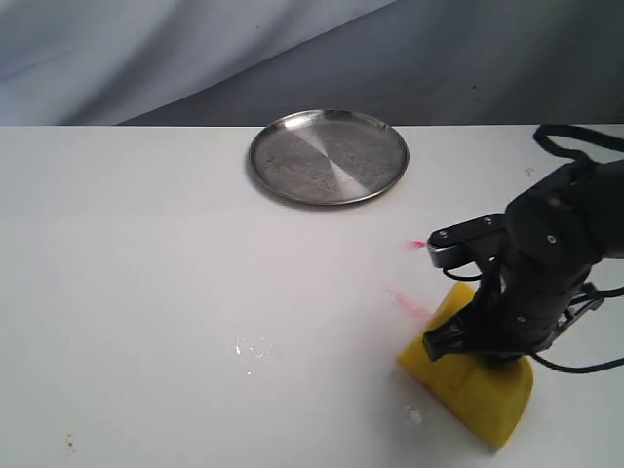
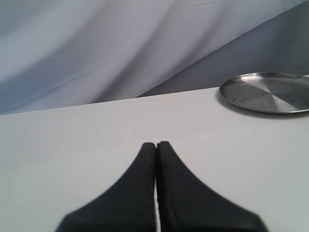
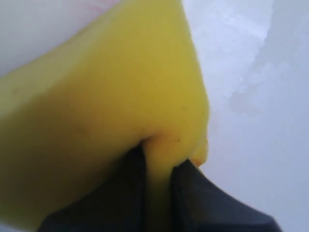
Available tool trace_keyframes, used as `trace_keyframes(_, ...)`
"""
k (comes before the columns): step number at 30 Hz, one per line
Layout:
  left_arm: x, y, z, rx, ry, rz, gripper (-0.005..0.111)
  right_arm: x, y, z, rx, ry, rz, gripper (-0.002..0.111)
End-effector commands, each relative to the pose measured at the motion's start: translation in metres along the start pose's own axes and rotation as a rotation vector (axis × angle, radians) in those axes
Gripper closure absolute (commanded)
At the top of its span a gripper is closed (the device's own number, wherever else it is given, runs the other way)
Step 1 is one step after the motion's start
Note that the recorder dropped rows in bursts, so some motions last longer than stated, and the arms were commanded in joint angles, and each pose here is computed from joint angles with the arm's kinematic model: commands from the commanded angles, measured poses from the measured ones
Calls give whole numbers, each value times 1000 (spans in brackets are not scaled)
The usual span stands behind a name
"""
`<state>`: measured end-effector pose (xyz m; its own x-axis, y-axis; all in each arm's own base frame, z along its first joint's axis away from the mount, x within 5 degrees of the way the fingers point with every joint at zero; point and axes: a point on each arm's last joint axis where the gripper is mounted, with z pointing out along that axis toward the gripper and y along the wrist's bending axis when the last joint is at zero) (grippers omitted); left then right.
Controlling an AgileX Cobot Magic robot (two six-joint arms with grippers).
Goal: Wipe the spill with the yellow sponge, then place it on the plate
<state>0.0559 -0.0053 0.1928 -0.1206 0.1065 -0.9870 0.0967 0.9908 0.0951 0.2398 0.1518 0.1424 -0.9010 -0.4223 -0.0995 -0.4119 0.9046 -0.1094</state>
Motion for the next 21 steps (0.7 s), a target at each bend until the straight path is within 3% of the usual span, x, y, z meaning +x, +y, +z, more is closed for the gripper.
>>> trace_keyframes(1,-2,0,0,-2,-11,-7,107,-4,-22,3,12,-41,55,108)
trace_keyframes(5,-2,0,0,-2,-11,-7,107,-16,-18,4,-48,-159,97,108)
trace_keyframes(11,-2,0,0,-2,-11,-7,107,-45,-4,19,-100,-116,77,108)
trace_keyframes(21,-2,0,0,-2,-11,-7,107,-118,45,5,-323,-264,14,108)
